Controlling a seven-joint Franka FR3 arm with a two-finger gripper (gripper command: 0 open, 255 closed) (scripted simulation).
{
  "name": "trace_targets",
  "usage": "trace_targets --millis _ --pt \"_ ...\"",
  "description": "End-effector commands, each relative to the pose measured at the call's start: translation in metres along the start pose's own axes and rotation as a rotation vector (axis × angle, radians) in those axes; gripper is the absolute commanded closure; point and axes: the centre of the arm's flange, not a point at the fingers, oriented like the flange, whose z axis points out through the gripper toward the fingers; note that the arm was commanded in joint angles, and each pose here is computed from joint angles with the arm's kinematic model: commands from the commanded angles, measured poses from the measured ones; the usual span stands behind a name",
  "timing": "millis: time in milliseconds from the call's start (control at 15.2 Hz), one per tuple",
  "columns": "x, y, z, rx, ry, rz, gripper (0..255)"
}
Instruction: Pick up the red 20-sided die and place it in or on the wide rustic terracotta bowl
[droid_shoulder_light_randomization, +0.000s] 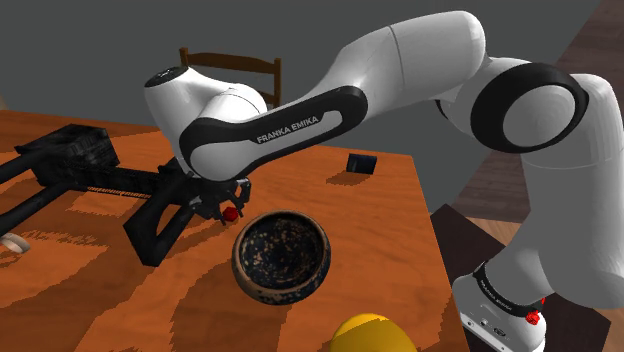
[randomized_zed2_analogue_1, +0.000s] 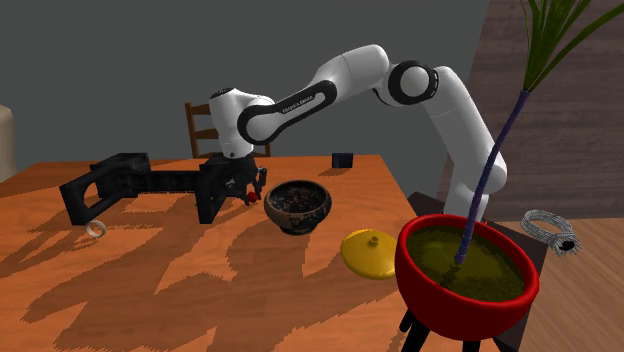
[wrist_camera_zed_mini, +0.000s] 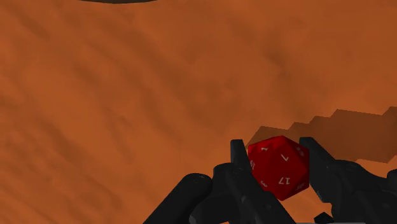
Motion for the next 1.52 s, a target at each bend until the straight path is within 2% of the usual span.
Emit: trace_targets --millis 0,132,1452 --pt "0.003 0.003 0.003 -0.006 -0.003 0.005 255" --pt "0.001 0.002 0.003 -0.005 -0.003 0.005 255" --pt "-0.009 0.012 -0.101 -0.005 -0.003 0.005 255"
